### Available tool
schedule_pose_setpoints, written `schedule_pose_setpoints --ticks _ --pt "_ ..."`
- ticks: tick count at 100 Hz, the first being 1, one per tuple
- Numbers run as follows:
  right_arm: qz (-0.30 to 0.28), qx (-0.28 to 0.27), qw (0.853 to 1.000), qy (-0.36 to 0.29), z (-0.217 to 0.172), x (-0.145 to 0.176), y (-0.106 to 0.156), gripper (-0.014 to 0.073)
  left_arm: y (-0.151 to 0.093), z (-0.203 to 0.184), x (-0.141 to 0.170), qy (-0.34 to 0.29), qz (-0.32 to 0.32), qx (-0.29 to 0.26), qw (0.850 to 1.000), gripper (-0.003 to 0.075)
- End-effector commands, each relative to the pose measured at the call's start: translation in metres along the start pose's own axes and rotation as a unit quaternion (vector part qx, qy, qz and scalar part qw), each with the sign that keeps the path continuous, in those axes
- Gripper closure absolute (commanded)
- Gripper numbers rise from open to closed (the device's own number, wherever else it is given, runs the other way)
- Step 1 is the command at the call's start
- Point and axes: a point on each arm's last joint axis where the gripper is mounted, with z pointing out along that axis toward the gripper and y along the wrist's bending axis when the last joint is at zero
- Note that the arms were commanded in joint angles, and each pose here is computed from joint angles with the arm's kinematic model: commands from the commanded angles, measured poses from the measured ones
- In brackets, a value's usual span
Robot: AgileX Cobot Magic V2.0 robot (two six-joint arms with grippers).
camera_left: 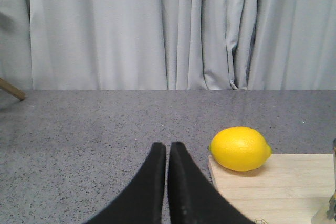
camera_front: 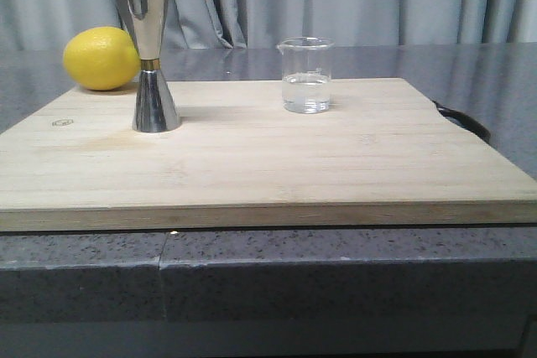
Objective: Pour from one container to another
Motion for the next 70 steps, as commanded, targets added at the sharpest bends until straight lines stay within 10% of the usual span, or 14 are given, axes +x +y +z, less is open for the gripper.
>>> schedule_pose_setpoints --ticks 1,34,54,70 --pt "-0.008 -0.002 0.999 -0.049 -0.0016 -0.0176 0.0004 0.0648 -0.0004 0.0004 -0.0172 -0.047 -0.004 0.001 0.999 0.0739" --pt "0.003 -0.004 0.999 -0.052 -0.0017 -0.0182 0.0007 0.0563 -0.0004 0.0009 -0.017 -0.046 -0.004 0.001 0.999 0.0729" --pt "0.002 -0.004 0.998 -0.055 -0.0017 -0.0187 0.0007 0.0068 -0.0003 0.0026 -0.0164 -0.047 -0.004 0.001 0.999 0.0323" --pt "0.002 -0.004 0.998 -0.056 -0.0017 -0.0189 0.0007 -0.0018 -0.0005 0.0025 -0.0172 -0.051 -0.009 0.002 0.999 0.012"
